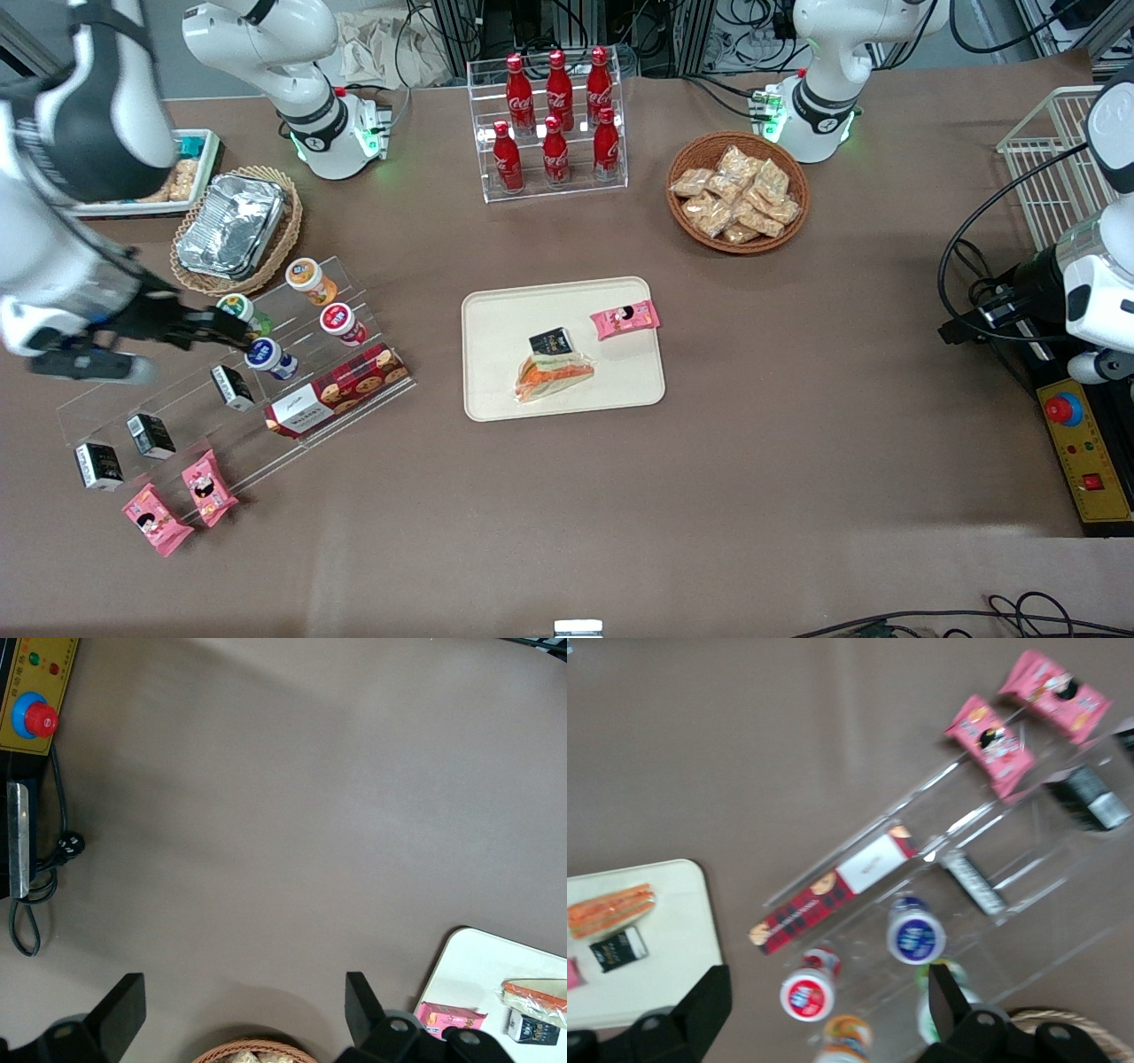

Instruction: Place sandwich on tray

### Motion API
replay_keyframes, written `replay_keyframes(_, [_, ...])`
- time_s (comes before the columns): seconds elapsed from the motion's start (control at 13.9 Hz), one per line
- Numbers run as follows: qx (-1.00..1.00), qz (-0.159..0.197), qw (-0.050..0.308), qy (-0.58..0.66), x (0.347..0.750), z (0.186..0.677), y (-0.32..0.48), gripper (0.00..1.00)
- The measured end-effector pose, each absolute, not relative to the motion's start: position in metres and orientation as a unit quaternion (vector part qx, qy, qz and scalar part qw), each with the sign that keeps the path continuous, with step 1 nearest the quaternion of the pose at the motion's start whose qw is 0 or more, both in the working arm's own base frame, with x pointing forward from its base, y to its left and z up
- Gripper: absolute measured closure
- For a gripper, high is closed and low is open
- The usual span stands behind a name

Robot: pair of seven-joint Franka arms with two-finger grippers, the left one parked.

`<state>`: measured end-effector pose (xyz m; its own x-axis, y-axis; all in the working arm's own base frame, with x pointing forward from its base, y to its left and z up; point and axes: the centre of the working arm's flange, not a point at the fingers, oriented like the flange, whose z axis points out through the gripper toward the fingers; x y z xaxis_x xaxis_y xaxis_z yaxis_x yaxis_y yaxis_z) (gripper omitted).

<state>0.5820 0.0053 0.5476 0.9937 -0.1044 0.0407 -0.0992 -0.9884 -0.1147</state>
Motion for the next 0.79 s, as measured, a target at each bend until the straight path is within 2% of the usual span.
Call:
replay_keyframes(0.29, [-0.998, -0.044, 0.026, 0.032, 0.569, 0.599, -0.005, 0.01])
replay_keyframes(0.43, [-0.998, -0.053, 0.024, 0.028, 0.568, 0.615, -0.002, 0.01])
replay_keyframes(0.79, [-0.998, -0.038, 0.026, 0.052, 0.567, 0.617, 0.006, 0.01])
